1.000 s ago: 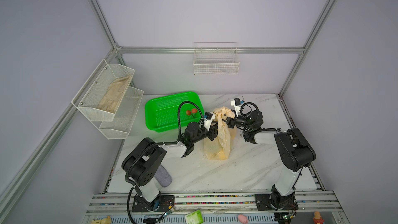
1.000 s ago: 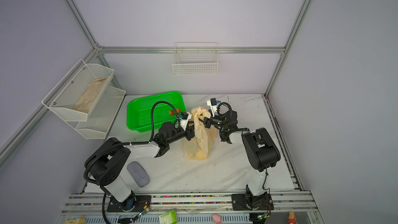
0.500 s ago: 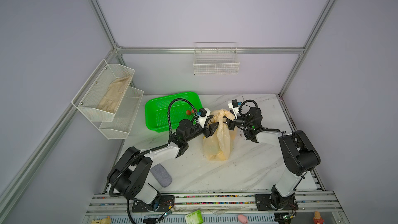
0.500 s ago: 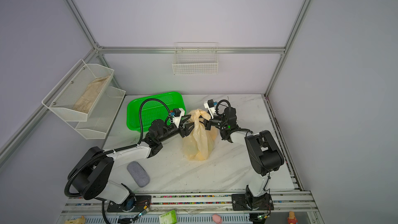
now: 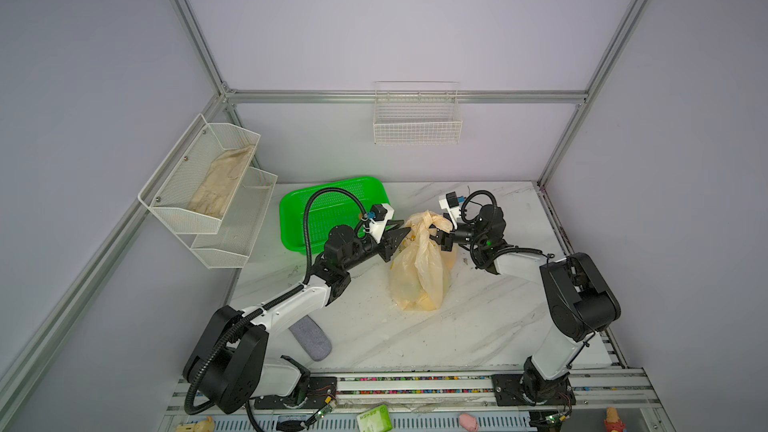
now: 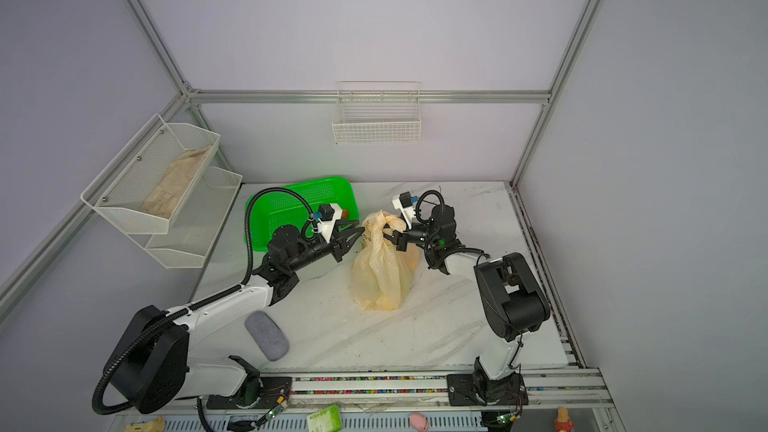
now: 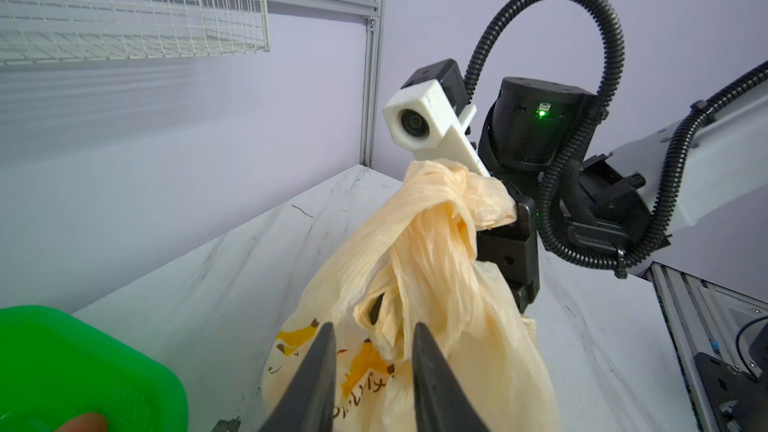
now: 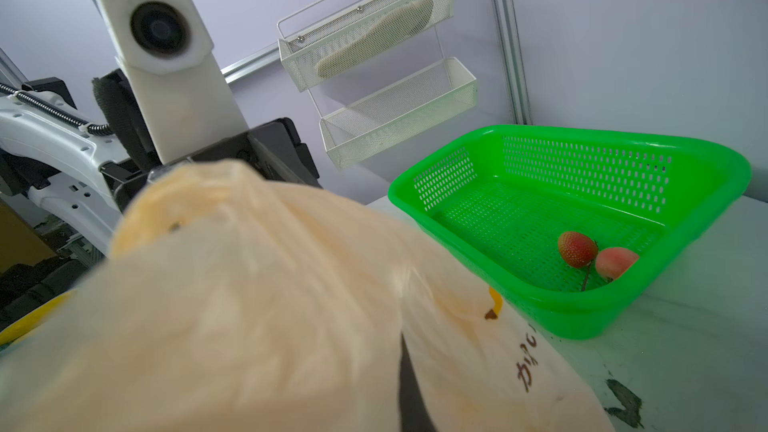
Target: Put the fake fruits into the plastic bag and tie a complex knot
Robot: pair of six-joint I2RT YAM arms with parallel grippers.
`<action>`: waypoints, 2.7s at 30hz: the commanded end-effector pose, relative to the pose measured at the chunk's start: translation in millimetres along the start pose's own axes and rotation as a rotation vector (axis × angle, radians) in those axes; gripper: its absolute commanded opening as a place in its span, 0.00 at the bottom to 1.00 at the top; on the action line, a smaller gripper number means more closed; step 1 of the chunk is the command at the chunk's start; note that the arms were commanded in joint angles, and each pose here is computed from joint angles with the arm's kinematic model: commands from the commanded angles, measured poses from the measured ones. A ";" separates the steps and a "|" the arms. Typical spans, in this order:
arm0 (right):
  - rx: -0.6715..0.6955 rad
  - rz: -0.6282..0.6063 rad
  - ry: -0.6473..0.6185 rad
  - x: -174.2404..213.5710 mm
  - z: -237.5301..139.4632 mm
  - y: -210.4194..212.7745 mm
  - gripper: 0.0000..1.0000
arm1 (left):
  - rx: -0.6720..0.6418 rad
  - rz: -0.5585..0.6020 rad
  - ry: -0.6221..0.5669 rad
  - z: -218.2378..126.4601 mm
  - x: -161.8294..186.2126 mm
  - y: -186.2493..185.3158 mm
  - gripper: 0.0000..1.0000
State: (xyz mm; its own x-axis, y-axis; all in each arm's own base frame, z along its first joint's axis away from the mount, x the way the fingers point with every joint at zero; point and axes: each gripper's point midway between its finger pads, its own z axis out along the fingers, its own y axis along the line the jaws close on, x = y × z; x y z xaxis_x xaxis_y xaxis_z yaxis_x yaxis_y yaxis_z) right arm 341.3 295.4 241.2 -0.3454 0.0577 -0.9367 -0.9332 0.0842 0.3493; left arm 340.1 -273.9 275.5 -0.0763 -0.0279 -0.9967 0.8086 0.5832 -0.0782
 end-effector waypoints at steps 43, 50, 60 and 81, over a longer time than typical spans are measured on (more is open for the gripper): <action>-0.009 -0.086 0.018 -13.7 3.2 10.9 0.00 | 0.102 -0.009 -0.011 44.3 -23.7 4.9 0.12; 0.006 -0.085 0.014 -14.5 3.3 8.2 0.00 | 0.066 -0.017 -0.001 40.7 -19.9 9.1 0.01; 0.064 -0.081 -0.003 -19.5 -3.9 -0.1 0.03 | -0.001 -0.005 0.020 28.1 -13.8 15.2 0.00; 0.535 -0.092 0.071 -12.2 -63.1 -29.5 0.55 | -0.023 -0.034 0.040 25.7 -5.6 18.1 0.00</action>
State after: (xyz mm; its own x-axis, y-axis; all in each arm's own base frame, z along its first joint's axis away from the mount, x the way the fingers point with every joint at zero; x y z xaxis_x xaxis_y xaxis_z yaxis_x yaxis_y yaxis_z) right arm 364.0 245.7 250.6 -0.2870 0.0076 -0.9579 -0.8375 0.4834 0.2548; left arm 370.9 -288.7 254.3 -0.1846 0.0133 -0.9827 0.7945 0.5906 -0.1413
